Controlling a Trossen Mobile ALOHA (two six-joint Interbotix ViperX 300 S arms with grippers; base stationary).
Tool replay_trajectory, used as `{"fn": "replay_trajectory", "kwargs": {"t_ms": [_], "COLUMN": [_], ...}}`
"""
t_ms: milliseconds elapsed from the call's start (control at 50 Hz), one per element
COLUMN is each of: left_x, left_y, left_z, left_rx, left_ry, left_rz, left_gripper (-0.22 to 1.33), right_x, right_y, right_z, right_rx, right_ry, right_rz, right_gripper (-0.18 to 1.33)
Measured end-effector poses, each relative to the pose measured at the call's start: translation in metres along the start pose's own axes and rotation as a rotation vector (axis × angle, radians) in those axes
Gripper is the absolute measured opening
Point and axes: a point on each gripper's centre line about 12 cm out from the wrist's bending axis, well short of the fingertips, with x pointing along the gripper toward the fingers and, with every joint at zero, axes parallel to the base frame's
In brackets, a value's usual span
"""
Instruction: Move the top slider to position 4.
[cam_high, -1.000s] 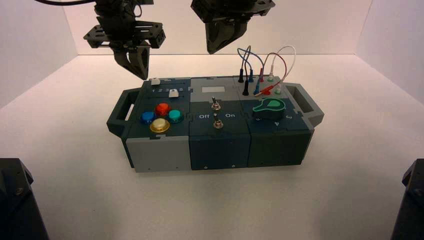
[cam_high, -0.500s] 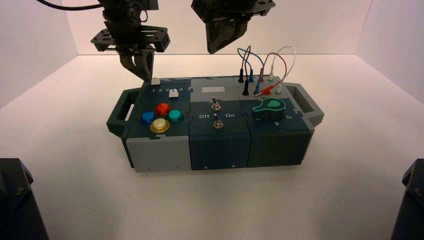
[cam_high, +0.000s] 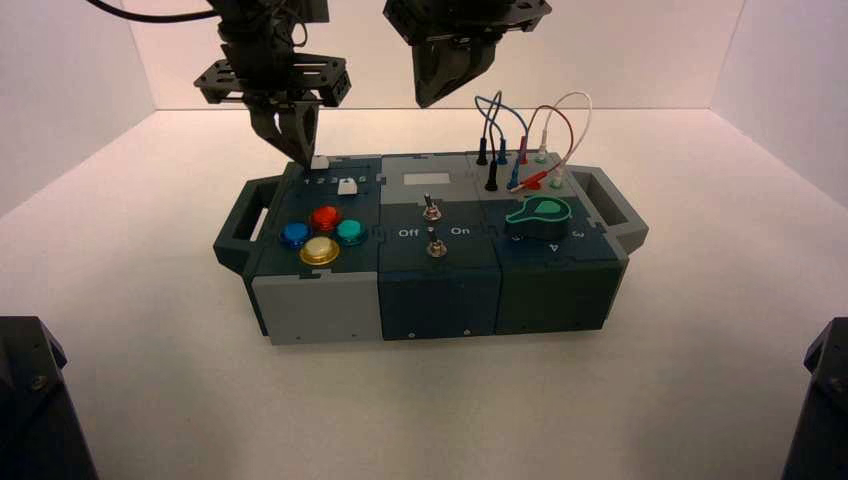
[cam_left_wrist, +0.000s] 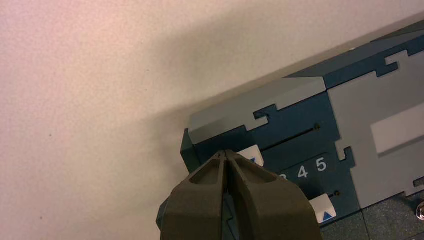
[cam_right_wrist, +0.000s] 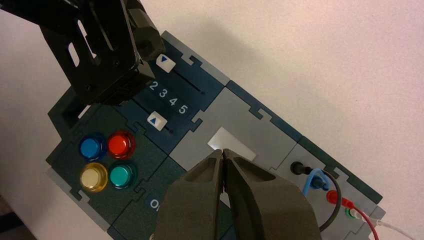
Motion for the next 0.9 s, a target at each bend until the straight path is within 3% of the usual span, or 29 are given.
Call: {"fn": "replay_trajectory", "kwargs": {"t_ms": [900], "left_x": [0.006], "left_y": [-0.014], "left_z": [0.008], "left_rx": [0.028], "left_ry": [0.007], "left_rz": [-0.013], "left_gripper": [-0.16], "right_x": [0.000], "right_y": [0.000], "right_z": [0.000], "right_rx": [-0.001], "right_ry": [0.000], "right_rz": [-0.001], "right_gripper": [-0.14]}}
